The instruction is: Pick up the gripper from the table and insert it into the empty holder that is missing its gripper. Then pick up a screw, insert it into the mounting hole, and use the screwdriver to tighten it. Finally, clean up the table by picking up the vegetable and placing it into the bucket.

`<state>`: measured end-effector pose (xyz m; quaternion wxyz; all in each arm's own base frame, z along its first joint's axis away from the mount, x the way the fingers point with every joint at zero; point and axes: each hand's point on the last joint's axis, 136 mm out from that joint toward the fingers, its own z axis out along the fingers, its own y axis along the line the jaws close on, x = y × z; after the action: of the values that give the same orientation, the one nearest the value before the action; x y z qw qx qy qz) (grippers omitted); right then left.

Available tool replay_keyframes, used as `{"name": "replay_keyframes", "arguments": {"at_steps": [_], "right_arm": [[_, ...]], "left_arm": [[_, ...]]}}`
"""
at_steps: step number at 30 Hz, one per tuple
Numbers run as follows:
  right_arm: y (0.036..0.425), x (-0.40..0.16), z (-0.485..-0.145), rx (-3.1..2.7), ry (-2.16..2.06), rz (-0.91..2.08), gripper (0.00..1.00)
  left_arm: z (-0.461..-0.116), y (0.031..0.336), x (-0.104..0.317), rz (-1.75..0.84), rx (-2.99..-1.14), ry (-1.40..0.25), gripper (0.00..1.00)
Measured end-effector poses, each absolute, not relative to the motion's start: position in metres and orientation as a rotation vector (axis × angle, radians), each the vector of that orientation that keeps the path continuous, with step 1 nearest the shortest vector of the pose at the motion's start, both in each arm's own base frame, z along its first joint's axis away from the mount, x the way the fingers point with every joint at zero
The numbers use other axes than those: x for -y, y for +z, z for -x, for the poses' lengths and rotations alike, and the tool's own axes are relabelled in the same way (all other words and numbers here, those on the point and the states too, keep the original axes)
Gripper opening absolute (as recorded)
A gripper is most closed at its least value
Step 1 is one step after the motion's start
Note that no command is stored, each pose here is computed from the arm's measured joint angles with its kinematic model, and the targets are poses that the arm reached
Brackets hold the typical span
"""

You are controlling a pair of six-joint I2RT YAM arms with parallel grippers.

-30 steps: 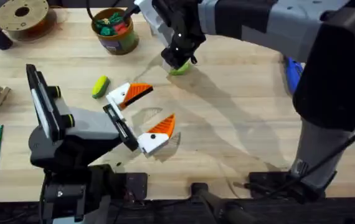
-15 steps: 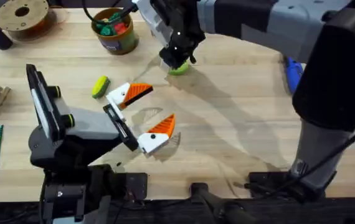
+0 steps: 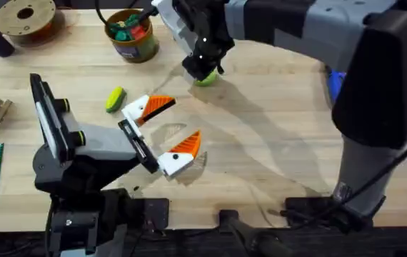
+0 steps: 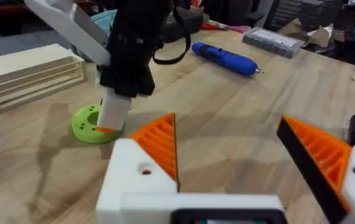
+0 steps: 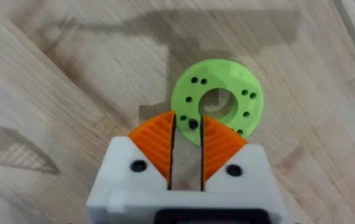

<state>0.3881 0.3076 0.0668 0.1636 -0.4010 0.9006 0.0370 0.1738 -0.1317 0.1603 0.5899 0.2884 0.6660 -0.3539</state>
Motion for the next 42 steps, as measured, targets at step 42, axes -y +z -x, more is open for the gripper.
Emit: {"name": "replay_keyframes", "arguments": {"at_steps": [42], "right_arm": [[0.169, -0.285, -0.387, -2.520, 0.128, 1.072, 0.006]], "left_arm": [[-0.174, 0.160, 0.132, -0.671, -1.550, -0.824, 0.985]]}}
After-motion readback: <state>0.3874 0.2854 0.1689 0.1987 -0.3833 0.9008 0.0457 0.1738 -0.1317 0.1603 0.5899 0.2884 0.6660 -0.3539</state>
